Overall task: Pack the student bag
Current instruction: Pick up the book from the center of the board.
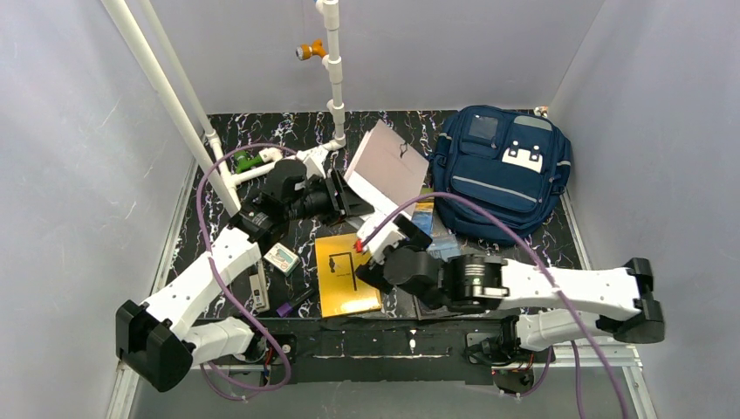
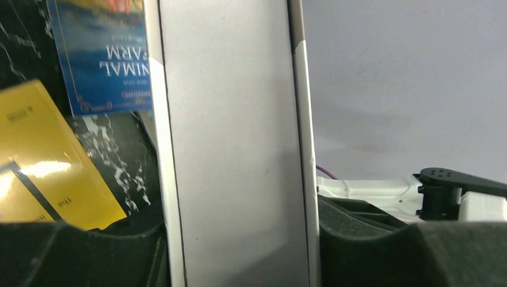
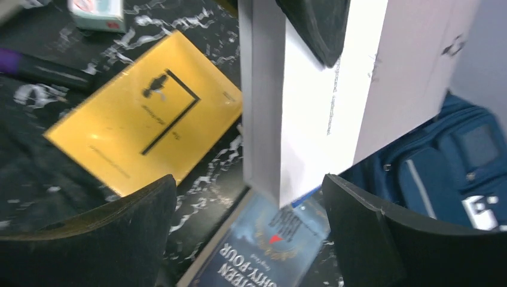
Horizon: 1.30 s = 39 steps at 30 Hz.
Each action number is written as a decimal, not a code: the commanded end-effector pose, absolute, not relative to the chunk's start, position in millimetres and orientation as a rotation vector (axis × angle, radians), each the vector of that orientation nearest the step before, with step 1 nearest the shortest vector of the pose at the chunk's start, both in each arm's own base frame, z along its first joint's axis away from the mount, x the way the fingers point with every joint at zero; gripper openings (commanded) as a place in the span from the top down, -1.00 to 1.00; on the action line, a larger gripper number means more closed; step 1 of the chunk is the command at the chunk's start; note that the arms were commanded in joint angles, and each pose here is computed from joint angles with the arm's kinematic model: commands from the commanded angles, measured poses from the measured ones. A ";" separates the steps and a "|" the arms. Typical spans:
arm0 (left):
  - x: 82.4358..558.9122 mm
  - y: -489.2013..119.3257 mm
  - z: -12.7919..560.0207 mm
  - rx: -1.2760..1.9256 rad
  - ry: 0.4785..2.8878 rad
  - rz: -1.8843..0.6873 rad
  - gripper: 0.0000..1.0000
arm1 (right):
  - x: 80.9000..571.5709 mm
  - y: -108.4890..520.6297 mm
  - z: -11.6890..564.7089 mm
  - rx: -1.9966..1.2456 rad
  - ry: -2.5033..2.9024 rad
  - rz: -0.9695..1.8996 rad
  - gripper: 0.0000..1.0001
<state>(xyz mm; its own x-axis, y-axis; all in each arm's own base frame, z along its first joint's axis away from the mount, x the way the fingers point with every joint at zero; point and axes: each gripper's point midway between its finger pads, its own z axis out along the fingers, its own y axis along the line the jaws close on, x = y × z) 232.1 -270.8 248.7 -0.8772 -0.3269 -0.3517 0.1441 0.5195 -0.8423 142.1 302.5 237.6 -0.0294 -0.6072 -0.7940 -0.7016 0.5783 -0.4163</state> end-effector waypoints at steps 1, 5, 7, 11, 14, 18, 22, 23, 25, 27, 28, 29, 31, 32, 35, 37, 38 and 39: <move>249.2 -266.7 270.4 0.083 2.202 -1.196 0.77 | 124.9 279.5 275.3 -0.869 1.835 0.359 -0.97; 253.6 -271.8 278.9 0.197 2.169 -1.209 0.77 | 137.9 255.1 310.3 -0.484 1.845 0.514 -0.97; 251.2 -275.4 283.8 0.239 2.149 -1.253 0.77 | 159.4 237.9 314.4 -0.380 1.858 0.509 -0.97; 245.6 -282.1 290.0 0.242 2.129 -1.357 0.77 | 232.3 196.2 289.1 -0.290 2.026 0.445 -0.97; 241.7 -289.5 291.9 0.194 2.115 -1.473 0.76 | 271.1 166.3 261.9 -0.189 2.164 0.630 -0.97; 240.9 -294.4 298.3 0.148 2.102 -1.555 0.78 | 283.6 170.0 278.2 -0.023 1.966 1.234 -0.97; 238.0 -298.1 302.5 0.152 2.118 -1.601 0.80 | 262.4 168.0 316.5 0.095 1.565 1.709 -0.97; 237.8 -299.5 303.5 0.145 2.125 -1.616 0.80 | 262.5 167.9 313.6 0.122 1.562 1.743 -0.97; 237.4 -302.3 305.4 0.127 2.139 -1.653 0.81 | 264.0 167.1 313.4 0.153 1.548 1.771 -0.97; 235.4 -305.7 307.4 0.121 2.144 -1.700 0.83 | 265.1 165.4 318.6 0.170 1.513 1.781 -0.97; 234.8 -307.1 309.7 0.116 2.138 -1.726 0.84 | 266.2 164.6 321.5 0.173 1.505 1.776 -0.97; 234.3 -308.1 310.4 0.107 2.132 -1.749 0.86 | 267.9 163.8 324.3 0.179 1.499 1.769 -0.97; 232.9 -310.5 314.3 0.082 2.114 -1.811 0.86 | 273.5 163.0 326.0 0.200 1.518 1.743 -0.97; 232.5 -312.1 315.5 0.073 2.101 -1.848 0.87 | 277.8 162.9 323.1 0.220 1.546 1.726 -0.97; 232.1 -315.0 326.6 0.081 2.053 -1.913 0.89 | 282.6 164.0 314.4 0.265 1.629 1.712 -0.97; 231.1 -314.7 327.5 0.085 2.046 -1.915 0.91 | 276.6 164.4 312.4 0.275 1.650 1.712 -0.97; 230.4 -314.0 326.9 0.084 2.046 -1.915 0.91 | 275.2 163.3 308.0 0.290 1.668 1.685 -0.97; 229.2 -313.9 326.6 0.087 2.047 -1.917 0.92 | 274.8 161.4 303.1 0.318 1.686 1.655 -0.97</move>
<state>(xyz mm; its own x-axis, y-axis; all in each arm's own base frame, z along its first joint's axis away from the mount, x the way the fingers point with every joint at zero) 247.6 -311.8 297.4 -0.9419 -0.2377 -0.2374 0.1920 0.1992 -0.9610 287.5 159.8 298.1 -0.6905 0.6593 -0.2975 -0.3183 0.0924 0.9435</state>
